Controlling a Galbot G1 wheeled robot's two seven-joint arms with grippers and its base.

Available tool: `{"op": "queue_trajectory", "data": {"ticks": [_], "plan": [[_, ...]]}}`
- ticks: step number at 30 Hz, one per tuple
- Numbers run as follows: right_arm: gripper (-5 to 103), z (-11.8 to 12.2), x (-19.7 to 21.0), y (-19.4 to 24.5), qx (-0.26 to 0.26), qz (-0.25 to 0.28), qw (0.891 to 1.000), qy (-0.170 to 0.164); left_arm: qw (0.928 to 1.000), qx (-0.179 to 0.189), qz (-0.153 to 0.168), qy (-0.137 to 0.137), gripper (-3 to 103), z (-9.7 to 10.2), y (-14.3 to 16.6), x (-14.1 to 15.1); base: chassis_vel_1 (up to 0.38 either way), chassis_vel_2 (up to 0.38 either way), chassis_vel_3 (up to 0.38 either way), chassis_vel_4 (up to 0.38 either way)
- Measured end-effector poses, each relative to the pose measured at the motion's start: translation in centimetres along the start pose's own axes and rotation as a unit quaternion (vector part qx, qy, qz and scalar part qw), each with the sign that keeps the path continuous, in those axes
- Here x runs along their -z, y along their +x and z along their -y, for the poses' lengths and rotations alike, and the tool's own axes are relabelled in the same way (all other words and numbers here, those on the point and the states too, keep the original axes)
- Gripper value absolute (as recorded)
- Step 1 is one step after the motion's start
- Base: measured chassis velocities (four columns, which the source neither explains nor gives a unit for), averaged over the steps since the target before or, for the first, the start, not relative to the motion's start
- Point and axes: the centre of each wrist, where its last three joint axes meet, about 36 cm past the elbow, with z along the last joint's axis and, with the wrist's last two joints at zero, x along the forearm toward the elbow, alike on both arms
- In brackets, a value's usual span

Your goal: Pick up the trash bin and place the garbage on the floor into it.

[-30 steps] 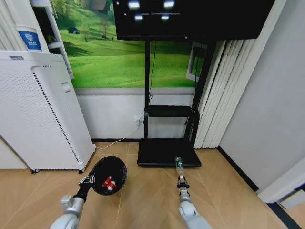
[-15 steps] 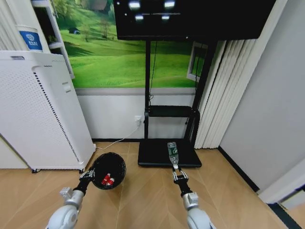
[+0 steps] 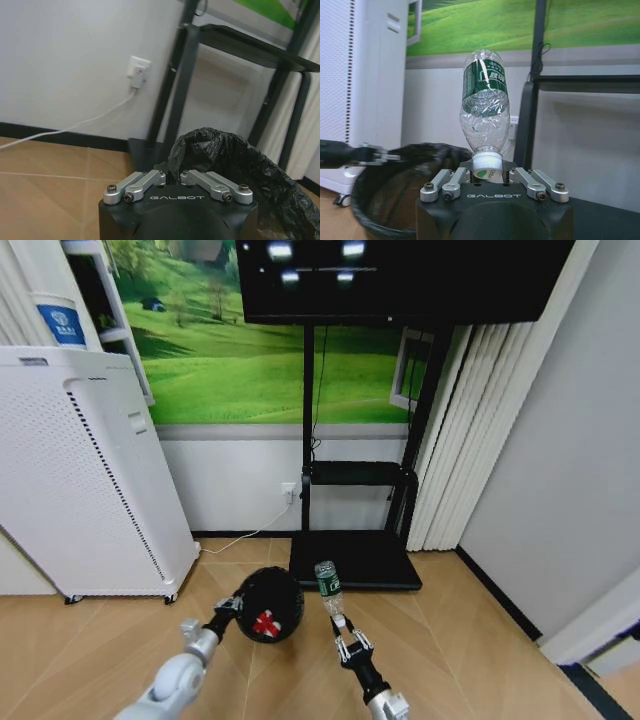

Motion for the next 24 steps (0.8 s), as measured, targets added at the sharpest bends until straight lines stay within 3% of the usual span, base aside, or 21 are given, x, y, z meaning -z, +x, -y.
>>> {"op": "queue_trajectory", "data": {"ticks": [7,8,10,13,15,20,24], "plan": [[28,0.4,-0.5,0.0,0.031,0.002,0.999,0.02,0.9989,-0.042,-0.018,-0.001,6,3.8,-2.8,-1.9,0.0,0.0,0.0,0.0],[28,0.4,-0.5,0.0,0.031,0.002,0.999,0.02,0.9989,-0.042,-0.018,-0.001,6,3.8,-2.8,-1.9,0.0,0.0,0.0,0.0],[28,0.3,-1.0,0.1,0.039,-0.001,0.999,0.027,0.9979,-0.06,-0.026,0.007,6,6.1,-2.9,-3.0,0.0,0.0,0.0,0.0],[28,0.2,-1.3,0.1,0.039,-0.002,0.999,0.029,0.9974,-0.066,-0.028,0.008,6,6.9,-2.7,-3.3,0.0,0.0,0.0,0.0],[28,-0.3,-2.2,-0.4,0.033,-0.005,0.999,0.031,0.9961,-0.082,-0.03,0.015,6,8.7,-1.7,-3.5,0.0,0.0,0.0,0.0],[28,-0.6,-3.3,-0.7,0.024,-0.014,0.999,0.034,0.9958,-0.086,-0.026,0.018,6,9.3,-1.0,-2.9,0.0,0.0,0.0,0.0],[28,-0.8,-3.9,-1.3,0.005,-0.022,0.999,0.039,0.9968,-0.078,-0.016,0.013,6,8.2,-0.7,-1.8,0.0,0.0,0.0,0.0]]}}
